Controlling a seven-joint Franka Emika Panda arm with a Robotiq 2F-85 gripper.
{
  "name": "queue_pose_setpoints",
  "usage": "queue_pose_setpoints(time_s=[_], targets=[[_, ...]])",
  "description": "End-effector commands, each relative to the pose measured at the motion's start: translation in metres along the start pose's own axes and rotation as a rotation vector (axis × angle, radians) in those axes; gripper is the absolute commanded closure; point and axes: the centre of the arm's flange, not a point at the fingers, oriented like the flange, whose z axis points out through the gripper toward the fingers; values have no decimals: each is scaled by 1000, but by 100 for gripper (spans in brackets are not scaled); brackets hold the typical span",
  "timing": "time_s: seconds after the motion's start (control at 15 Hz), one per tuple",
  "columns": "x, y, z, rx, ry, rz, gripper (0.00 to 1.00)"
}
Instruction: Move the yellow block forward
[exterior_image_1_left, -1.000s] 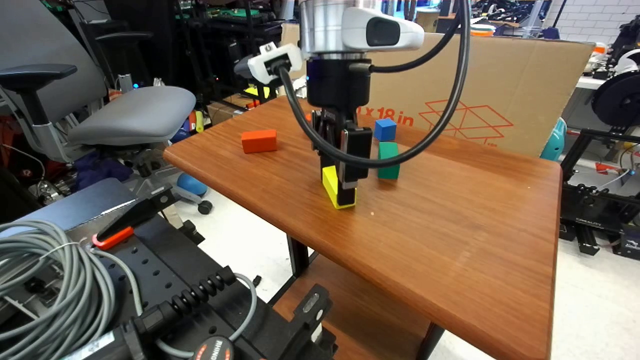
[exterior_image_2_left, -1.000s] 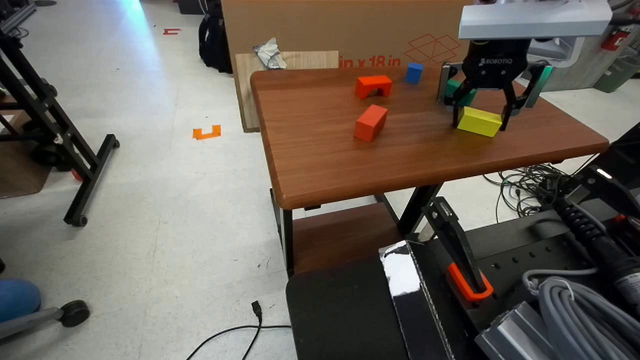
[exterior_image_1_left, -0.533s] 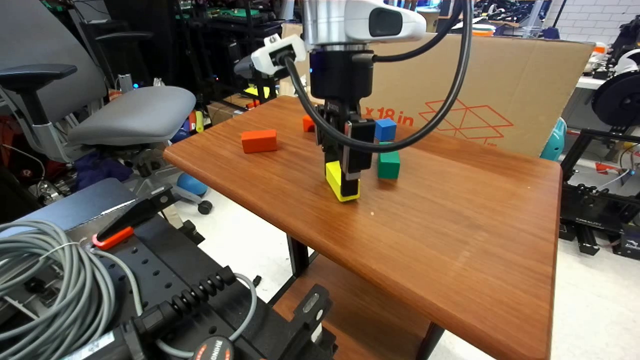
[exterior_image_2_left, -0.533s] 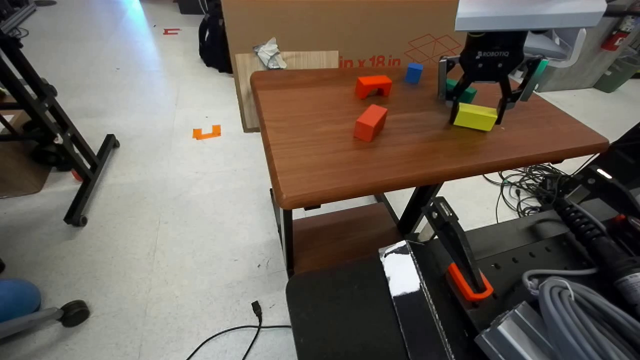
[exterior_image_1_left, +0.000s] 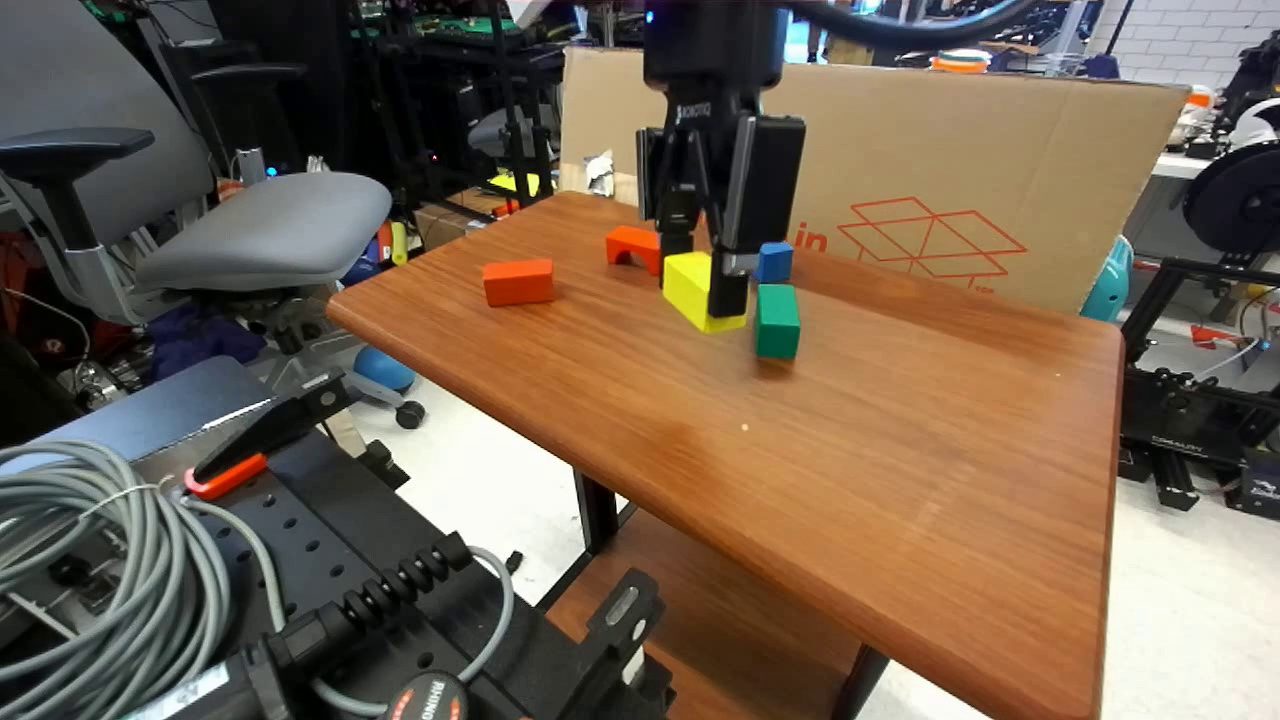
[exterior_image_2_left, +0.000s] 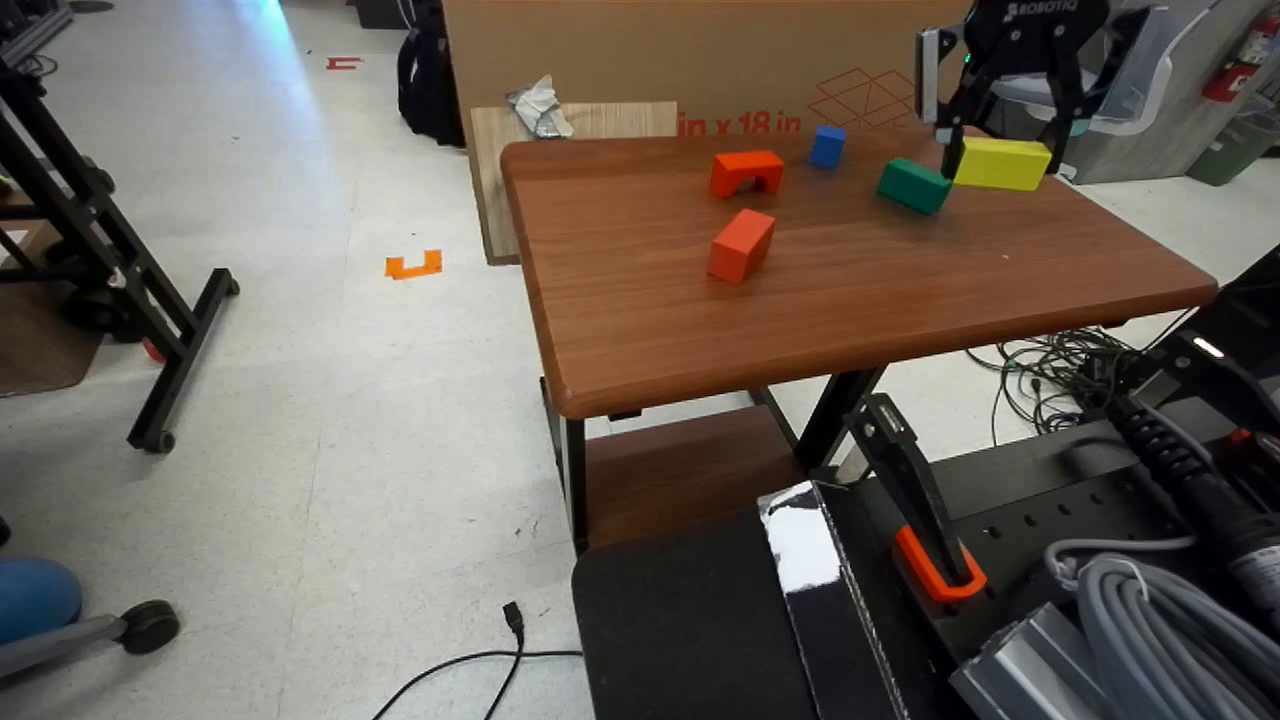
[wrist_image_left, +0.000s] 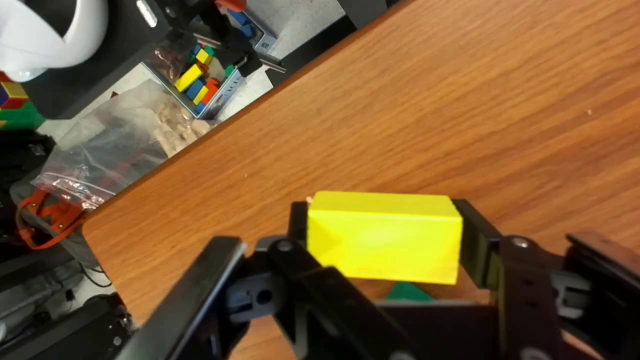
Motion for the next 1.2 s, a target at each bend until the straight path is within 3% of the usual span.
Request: queue_pose_setpoints(time_s=[0.0,0.27,0.8,1.13], targets=[[33,13,-13,4,15,-173,55],[67,26,-8,19,14,-299,55],[127,53,-24,12,66,-373,55],[149,49,15,-15,67,-400,55]])
